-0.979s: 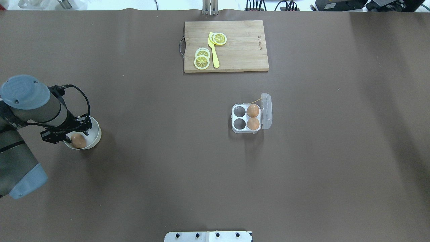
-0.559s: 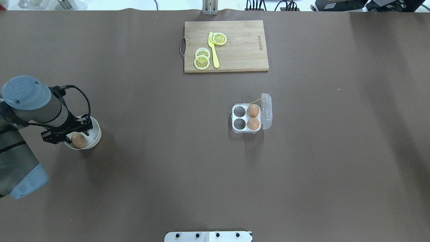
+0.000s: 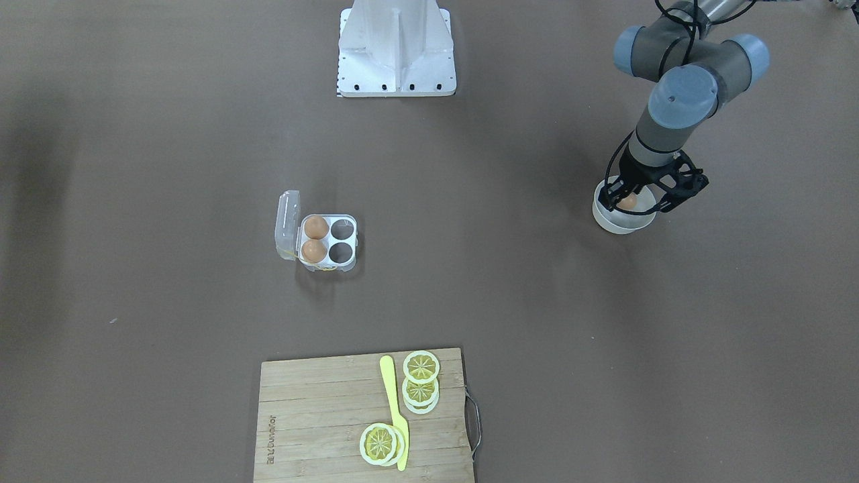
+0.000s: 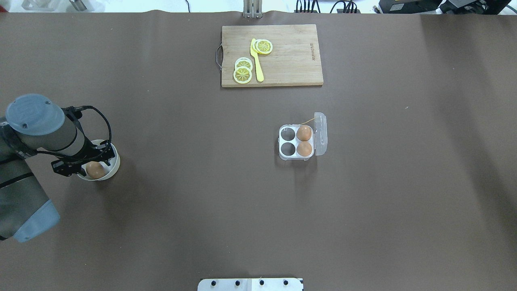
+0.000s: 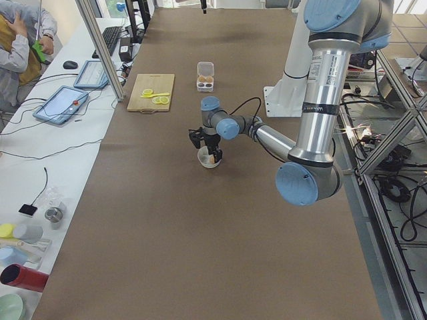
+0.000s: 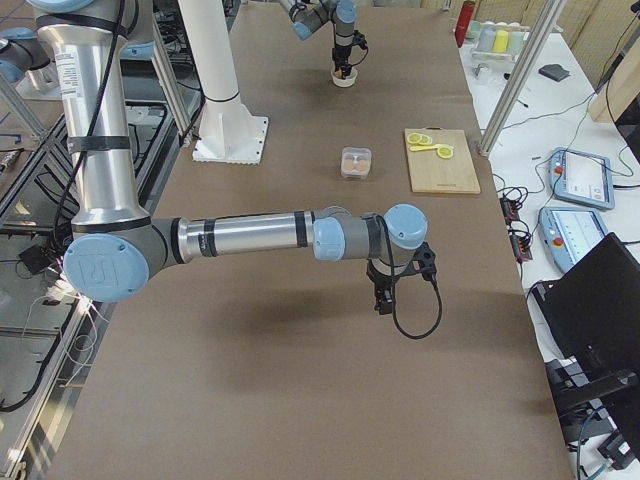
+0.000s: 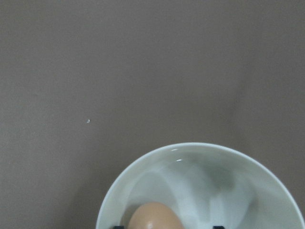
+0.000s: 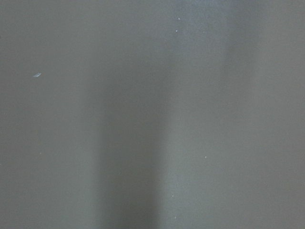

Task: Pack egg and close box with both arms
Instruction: 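Lower the left gripper into the bowl and grasp the brown egg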

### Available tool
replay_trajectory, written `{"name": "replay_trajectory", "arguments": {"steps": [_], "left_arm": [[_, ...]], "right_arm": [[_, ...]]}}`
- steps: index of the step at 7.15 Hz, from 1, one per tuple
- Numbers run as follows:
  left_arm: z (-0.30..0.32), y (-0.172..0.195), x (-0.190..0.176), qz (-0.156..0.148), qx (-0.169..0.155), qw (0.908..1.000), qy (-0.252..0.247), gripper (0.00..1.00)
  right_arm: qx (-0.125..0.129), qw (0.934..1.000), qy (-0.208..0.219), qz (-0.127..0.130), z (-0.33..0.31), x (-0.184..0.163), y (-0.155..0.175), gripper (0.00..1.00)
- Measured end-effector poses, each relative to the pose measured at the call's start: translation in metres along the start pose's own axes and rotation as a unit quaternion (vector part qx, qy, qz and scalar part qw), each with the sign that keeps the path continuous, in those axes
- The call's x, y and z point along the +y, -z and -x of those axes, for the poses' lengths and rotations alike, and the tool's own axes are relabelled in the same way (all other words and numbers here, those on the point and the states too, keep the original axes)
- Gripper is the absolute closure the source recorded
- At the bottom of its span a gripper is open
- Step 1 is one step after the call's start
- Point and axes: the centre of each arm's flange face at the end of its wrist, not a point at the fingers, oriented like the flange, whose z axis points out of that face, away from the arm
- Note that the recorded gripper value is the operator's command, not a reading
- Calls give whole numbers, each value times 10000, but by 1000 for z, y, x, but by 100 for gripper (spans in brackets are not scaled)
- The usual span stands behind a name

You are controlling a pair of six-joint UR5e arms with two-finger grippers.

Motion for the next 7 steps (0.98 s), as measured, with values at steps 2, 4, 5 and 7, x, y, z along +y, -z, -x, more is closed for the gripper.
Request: {"name": "replay_trajectory", "arguments": {"steps": [2, 4, 5, 7], "left_arm": [[-1, 0, 1, 23, 1, 10000, 17, 100], [-4, 4, 3, 50, 34, 10000, 3, 100], [-10, 10, 6, 128, 94, 9999, -34, 100], [-19, 35, 2, 392, 318, 9987, -18, 100]], "right_arm": [[-7, 10000, 8, -8, 1, -1, 1, 0], [-9, 10000, 12, -12, 2, -2, 1, 0], [-5, 10000, 24, -25, 3, -4, 3, 0], [12, 10000, 56, -56, 6, -9, 6, 0]]}}
